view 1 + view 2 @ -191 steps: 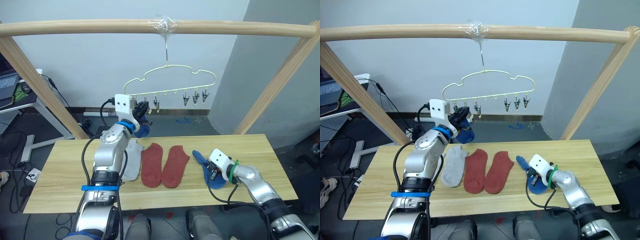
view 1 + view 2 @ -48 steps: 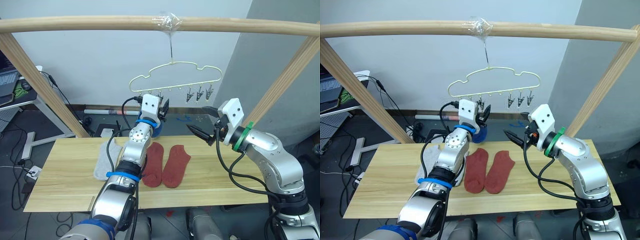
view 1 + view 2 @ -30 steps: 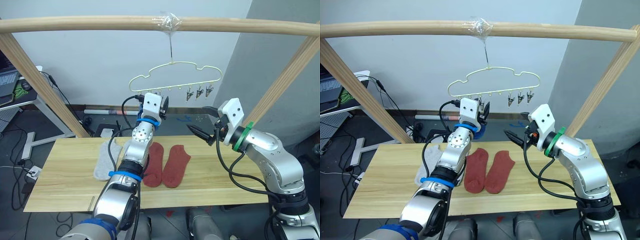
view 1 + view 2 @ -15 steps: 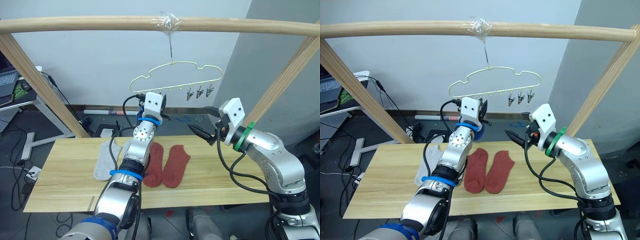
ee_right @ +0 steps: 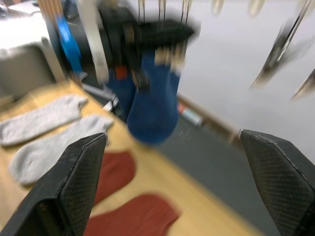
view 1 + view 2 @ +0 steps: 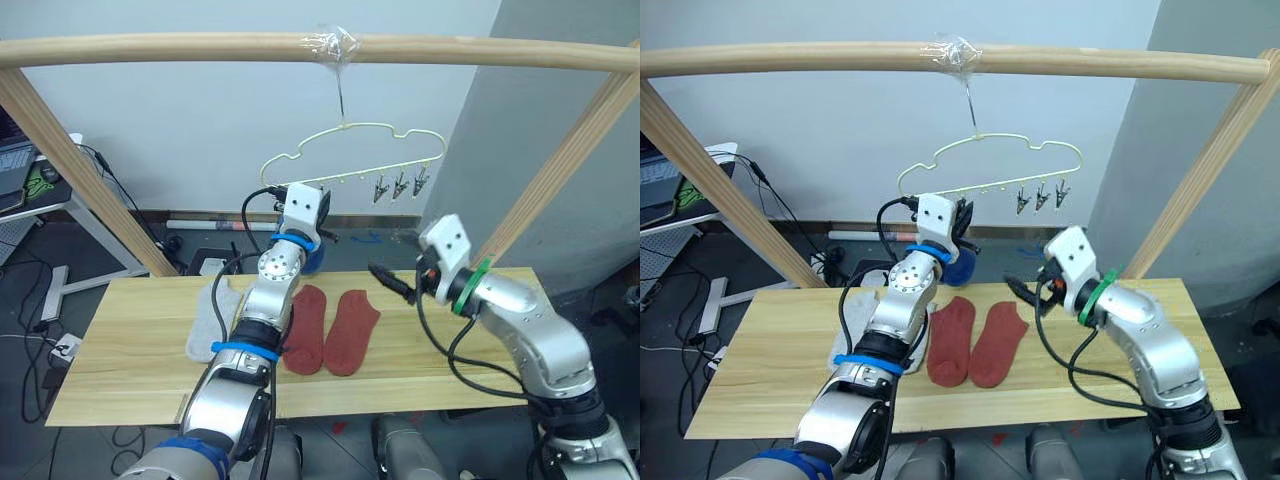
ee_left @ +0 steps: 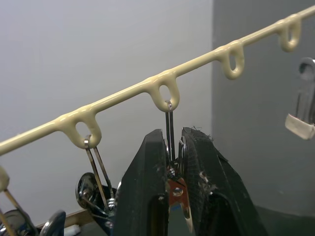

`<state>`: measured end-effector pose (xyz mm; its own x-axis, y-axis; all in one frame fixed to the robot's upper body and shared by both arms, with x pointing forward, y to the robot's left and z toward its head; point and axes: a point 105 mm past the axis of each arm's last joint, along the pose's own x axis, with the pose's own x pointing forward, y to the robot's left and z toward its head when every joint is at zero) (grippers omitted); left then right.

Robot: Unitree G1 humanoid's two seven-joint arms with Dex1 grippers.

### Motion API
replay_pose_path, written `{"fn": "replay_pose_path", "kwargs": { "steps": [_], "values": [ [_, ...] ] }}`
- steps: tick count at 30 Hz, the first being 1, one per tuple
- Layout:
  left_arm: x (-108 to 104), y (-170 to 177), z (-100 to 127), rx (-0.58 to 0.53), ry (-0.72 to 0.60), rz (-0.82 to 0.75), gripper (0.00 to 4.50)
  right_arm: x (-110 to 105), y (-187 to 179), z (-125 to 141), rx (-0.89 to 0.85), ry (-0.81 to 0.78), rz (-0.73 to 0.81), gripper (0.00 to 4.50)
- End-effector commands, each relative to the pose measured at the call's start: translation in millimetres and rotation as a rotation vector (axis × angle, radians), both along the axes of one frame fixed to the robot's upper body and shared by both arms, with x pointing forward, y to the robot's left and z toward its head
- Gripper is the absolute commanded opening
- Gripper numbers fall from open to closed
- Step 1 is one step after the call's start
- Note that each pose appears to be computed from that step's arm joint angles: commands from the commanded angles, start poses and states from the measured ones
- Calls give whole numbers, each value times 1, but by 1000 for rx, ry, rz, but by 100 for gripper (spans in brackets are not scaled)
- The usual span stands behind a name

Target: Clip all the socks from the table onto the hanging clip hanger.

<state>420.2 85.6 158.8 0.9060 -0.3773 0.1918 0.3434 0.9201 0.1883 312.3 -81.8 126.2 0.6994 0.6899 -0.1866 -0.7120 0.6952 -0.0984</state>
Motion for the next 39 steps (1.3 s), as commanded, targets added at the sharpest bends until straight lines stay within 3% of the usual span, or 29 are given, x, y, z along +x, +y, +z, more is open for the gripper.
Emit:
{"fn": "replay_pose_path", "kwargs": {
  "steps": [1, 7, 12, 15, 21, 29, 34, 39],
  "values": [
    [-8, 9, 3, -79, 77, -82, 19, 6, 7, -24, -53, 19, -11, 450],
    [-17, 24, 11, -186, 179, -150, 19, 21, 29, -68, -125, 111, -4, 450],
    [-21, 23, 16, -169, 186, -162, 19, 37, 39, -113, -214, 196, -21, 450],
    [-22, 22, 17, -168, 187, -158, 19, 43, 41, -122, -216, 212, -34, 450],
    [-31, 26, 0, -118, 212, -136, 19, 41, 26, -165, -344, 321, -65, 450],
    [-31, 31, -2, -106, 217, -112, 19, 29, 11, -172, -395, 291, 2, 179],
    [-28, 33, -1, -143, 249, -118, 19, 20, -15, -159, -490, 102, 76, 3],
    [-31, 30, -3, -279, 365, -189, 19, 15, -15, -122, -523, -109, 172, 3]
  ]
}}
